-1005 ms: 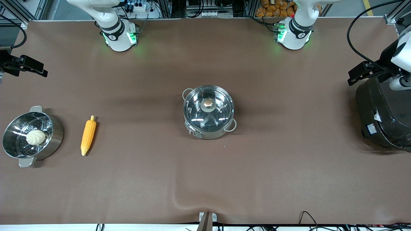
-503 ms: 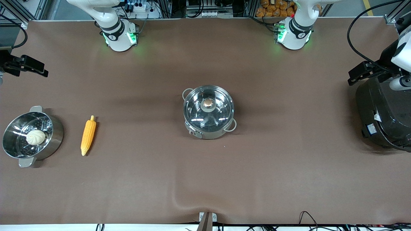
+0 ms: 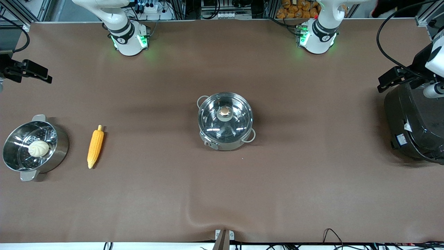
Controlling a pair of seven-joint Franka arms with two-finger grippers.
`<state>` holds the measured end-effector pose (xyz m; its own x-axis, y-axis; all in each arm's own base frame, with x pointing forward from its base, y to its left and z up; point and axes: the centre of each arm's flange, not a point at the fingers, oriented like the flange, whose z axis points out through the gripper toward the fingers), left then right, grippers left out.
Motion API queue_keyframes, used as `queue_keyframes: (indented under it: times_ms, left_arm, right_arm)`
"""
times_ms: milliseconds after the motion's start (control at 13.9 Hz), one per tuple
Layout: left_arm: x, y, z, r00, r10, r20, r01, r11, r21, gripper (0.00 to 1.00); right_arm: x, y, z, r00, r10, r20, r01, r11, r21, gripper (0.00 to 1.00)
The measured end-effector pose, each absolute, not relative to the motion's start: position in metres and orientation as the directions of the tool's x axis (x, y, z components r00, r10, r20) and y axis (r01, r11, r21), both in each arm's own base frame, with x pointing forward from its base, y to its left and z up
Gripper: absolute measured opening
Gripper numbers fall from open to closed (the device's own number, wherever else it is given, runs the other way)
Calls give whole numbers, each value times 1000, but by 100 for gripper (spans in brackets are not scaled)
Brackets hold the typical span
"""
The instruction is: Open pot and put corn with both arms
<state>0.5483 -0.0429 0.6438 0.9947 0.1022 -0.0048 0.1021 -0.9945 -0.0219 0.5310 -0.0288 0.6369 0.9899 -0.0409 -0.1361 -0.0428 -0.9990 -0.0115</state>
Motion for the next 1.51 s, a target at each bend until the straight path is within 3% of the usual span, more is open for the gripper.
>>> queue_keyframes:
  times_ms: [933,1292,1508]
  left_arm:
    - [547,-63,634,985,170,-41,169,-985,-19,100]
    - [543,-241,580,923,376,-82,378,-926,6,100]
    - [534,-367,531,842,530,-102,533,-846,9,100]
  right_arm:
    - [531,-29,637,990,-41,-136,-43,-999,-12,100]
    - [536,-30,628,990,-42,-135,-44,-999,-11,100]
    - [564,-33,582,988,-47,-150,-49,-999,-9,100]
